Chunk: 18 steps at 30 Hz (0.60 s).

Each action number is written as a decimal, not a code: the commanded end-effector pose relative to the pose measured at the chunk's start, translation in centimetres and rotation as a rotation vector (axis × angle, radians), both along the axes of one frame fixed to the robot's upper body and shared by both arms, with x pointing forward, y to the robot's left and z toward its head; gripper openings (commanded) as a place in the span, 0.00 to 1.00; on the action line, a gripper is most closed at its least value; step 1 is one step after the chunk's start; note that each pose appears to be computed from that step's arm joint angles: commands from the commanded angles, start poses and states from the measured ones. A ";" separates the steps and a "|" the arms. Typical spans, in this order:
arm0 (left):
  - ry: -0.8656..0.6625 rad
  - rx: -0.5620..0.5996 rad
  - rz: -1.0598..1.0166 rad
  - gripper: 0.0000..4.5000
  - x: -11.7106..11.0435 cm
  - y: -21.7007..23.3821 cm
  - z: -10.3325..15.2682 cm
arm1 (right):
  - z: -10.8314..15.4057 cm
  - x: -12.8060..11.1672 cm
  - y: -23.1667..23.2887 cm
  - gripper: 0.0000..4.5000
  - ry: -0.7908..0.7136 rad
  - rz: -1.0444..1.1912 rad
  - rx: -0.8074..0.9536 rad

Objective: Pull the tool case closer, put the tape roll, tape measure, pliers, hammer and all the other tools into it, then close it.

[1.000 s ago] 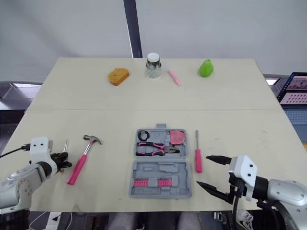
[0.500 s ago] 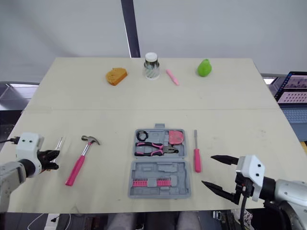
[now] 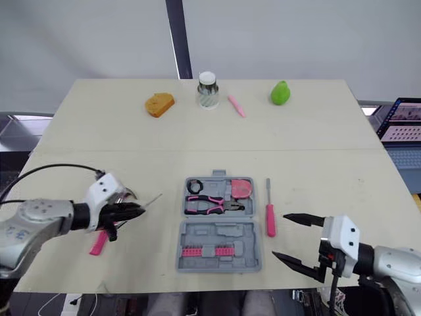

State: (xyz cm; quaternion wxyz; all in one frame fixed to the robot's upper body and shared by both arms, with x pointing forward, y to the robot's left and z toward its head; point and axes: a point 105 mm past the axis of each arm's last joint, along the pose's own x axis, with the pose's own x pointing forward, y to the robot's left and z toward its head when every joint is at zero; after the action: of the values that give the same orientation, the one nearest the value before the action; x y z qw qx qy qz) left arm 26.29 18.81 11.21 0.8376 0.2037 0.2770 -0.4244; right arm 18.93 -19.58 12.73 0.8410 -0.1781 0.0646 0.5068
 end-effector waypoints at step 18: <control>-0.058 0.076 -0.446 0.00 -0.5 -9.2 0.7 | 0.1 0.0 -0.2 1.00 0.002 0.007 -0.037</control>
State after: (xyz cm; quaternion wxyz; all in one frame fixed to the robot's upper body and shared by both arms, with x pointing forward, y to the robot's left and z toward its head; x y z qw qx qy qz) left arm 25.94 10.01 11.64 0.7316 0.2901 0.2228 -0.5753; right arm 19.10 -20.02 12.42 0.8395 -0.1851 0.0804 0.5044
